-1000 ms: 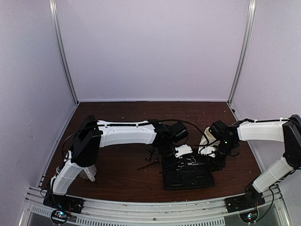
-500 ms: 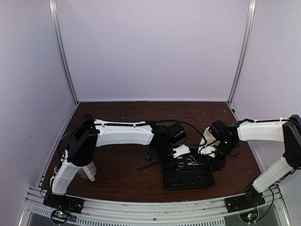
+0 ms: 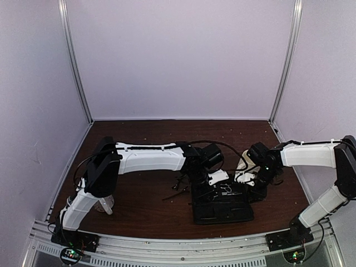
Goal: Sort the hair-cutting tools
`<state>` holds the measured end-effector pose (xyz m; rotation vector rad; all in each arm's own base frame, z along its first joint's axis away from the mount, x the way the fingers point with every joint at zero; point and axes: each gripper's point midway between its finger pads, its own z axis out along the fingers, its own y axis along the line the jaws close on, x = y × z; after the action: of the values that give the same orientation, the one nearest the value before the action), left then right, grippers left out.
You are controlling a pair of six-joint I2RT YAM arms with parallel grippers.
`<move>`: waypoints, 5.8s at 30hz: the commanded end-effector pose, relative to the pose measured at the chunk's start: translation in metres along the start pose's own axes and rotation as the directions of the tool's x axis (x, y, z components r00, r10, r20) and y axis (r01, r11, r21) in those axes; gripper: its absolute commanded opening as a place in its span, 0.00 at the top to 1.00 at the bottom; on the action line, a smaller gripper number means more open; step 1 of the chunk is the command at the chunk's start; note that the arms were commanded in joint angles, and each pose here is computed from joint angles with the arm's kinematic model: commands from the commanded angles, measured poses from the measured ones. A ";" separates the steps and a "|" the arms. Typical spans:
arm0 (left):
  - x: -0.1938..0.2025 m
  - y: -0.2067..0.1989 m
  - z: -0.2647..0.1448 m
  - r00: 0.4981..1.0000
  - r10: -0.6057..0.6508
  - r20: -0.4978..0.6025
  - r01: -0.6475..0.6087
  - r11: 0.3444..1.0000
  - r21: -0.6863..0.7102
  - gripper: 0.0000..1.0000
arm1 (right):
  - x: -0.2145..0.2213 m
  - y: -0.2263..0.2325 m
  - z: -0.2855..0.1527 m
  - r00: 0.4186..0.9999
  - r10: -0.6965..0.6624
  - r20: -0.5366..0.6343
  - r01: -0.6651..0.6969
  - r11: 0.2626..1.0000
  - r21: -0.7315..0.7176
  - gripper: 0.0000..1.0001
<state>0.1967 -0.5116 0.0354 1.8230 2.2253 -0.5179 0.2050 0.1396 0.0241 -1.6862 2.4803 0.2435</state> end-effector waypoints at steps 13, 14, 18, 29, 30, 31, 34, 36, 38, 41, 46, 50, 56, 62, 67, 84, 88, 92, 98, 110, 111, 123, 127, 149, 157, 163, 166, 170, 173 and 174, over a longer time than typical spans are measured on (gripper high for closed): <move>0.001 0.012 0.020 0.997 -0.034 -0.063 0.032 0.999 -0.035 0.69 | -0.001 0.003 0.001 1.000 -0.002 0.012 0.002 1.000 -0.005 0.49; 0.001 0.012 0.021 0.997 -0.035 -0.066 0.033 0.999 -0.030 0.70 | -0.001 0.003 0.001 1.000 -0.002 0.012 0.002 1.000 -0.005 0.49; 0.000 0.012 0.024 0.997 -0.036 -0.072 0.035 0.999 -0.014 0.72 | -0.001 0.003 0.002 1.000 -0.003 0.013 0.003 1.000 -0.004 0.49; -0.012 0.014 -0.039 0.993 -0.033 0.109 0.046 0.992 -0.121 0.69 | 0.000 0.003 -0.002 1.000 -0.005 0.015 0.005 1.000 0.004 0.50; -0.008 0.012 -0.040 0.994 -0.033 0.103 0.045 0.992 -0.117 0.69 | 0.000 0.001 -0.005 1.000 -0.005 0.019 0.004 1.000 0.017 0.50; -0.002 0.011 -0.038 0.996 -0.029 0.084 0.039 0.993 -0.114 0.70 | -0.001 -0.001 -0.008 1.000 -0.004 0.027 0.003 1.000 0.028 0.49; 0.013 0.009 -0.033 1.000 -0.009 0.025 0.012 0.993 -0.121 0.71 | -0.003 0.000 -0.018 0.999 -0.003 0.050 0.002 0.999 0.035 0.49; 0.020 0.005 -0.034 1.000 0.006 0.008 -0.005 0.992 -0.124 0.69 | -0.001 0.002 -0.021 0.999 -0.002 0.050 0.000 0.999 0.039 0.49; 0.021 -0.005 -0.032 0.999 0.037 0.007 -0.036 0.996 -0.081 0.70 | 0.004 0.004 -0.022 0.999 -0.001 0.045 -0.001 0.999 0.048 0.49; 0.021 -0.018 -0.025 0.998 0.066 -0.002 -0.066 0.997 -0.029 0.78 | 0.009 0.002 -0.027 0.999 0.001 0.049 -0.005 0.997 0.080 0.49; 0.019 -0.020 -0.013 0.998 0.060 -0.015 -0.060 0.998 -0.024 0.88 | 0.008 -0.004 -0.041 0.994 0.045 0.102 -0.054 0.995 0.085 0.49; 0.013 -0.017 -0.006 0.998 0.063 -0.008 -0.063 0.998 -0.025 0.92 | 0.006 -0.006 -0.042 0.990 0.064 0.127 -0.076 0.993 0.088 0.49; 0.008 -0.006 0.000 0.998 0.052 -0.027 -0.053 0.997 -0.062 0.91 | 0.005 -0.011 -0.039 0.988 0.079 0.133 -0.092 0.991 0.093 0.49; 0.006 0.004 0.003 0.999 0.026 -0.033 -0.028 0.997 -0.065 0.91 | 0.006 -0.012 -0.037 0.987 0.084 0.134 -0.096 0.991 0.088 0.49; 0.006 0.000 0.006 0.998 0.038 -0.049 -0.040 0.998 -0.037 0.91 | 0.007 -0.011 -0.033 0.988 0.084 0.126 -0.094 0.993 0.077 0.49; 0.013 0.005 -0.021 0.979 -0.205 0.013 0.205 0.979 0.016 0.70 | 0.007 -0.020 -0.047 0.983 0.101 0.154 -0.116 0.989 0.090 0.49; 0.013 0.003 -0.014 0.984 -0.176 0.008 0.176 0.984 0.022 0.64 | 0.009 -0.021 -0.043 0.983 0.106 0.149 -0.120 0.988 0.092 0.49; 0.010 0.003 -0.007 0.987 -0.159 0.013 0.158 0.987 0.026 0.64 | 0.010 -0.018 -0.034 0.983 0.128 0.132 -0.136 0.989 0.052 0.49; 0.008 0.004 0.003 0.987 -0.162 -0.003 0.162 0.986 0.031 0.71 | 0.006 -0.018 -0.035 0.971 0.195 0.138 -0.192 0.981 -0.031 0.49; 0.004 0.005 0.017 0.986 -0.159 -0.044 0.162 0.986 0.051 0.90 | 0.014 -0.043 -0.048 0.923 0.334 0.191 -0.331 0.942 -0.048 0.49; 0.003 0.005 0.017 0.986 -0.158 -0.044 0.160 0.986 0.053 0.91 | 0.014 -0.043 -0.048 0.922 0.335 0.192 -0.333 0.942 -0.047 0.49; -0.002 0.010 -0.041 0.990 -0.134 0.043 0.136 0.989 -0.050 0.67 | 0.012 -0.051 -0.064 0.922 0.320 0.217 -0.329 0.944 0.008 0.49; -0.006 0.014 -0.083 0.989 -0.110 0.099 0.122 0.984 -0.126 0.65 | 0.002 -0.061 -0.090 0.908 0.316 0.274 -0.341 0.939 0.048 0.48; 0.104 0.081 -0.096 0.947 -0.319 -0.035 0.304 0.926 -0.222 0.66 | -0.039 -0.029 -0.116 0.888 0.204 0.411 -0.202 0.978 -0.050 0.48; 0.107 0.085 -0.080 0.958 -0.284 -0.040 0.274 0.948 -0.163 0.67 | -0.028 0.025 -0.099 0.947 -0.015 0.320 0.048 0.994 -0.096 0.48; 0.106 0.087 -0.064 0.965 -0.258 -0.038 0.251 0.958 -0.142 0.68 | -0.030 0.033 -0.084 0.957 -0.037 0.289 0.064 0.994 -0.085 0.48; 0.105 0.086 -0.058 0.967 -0.251 -0.034 0.245 0.961 -0.127 0.69 | -0.030 0.029 -0.078 0.962 -0.023 0.271 0.046 0.996 -0.081 0.48; 0.114 0.089 -0.048 0.965 -0.255 -0.066 0.244 0.960 -0.141 0.72 | -0.030 0.029 -0.077 0.963 -0.027 0.269 0.049 0.996 -0.077 0.48; 0.118 0.089 -0.043 0.964 -0.255 -0.079 0.243 0.960 -0.138 0.75 | -0.029 0.030 -0.077 0.962 -0.030 0.270 0.052 0.996 -0.075 0.48; 0.117 0.089 -0.043 0.964 -0.254 -0.080 0.242 0.961 -0.136 0.76 | -0.028 0.031 -0.076 0.963 -0.030 0.269 0.052 0.996 -0.075 0.48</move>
<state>0.2613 -0.3728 0.0282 1.5244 2.5172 -0.3176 0.1855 0.1622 0.1090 -1.6142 2.2558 0.5638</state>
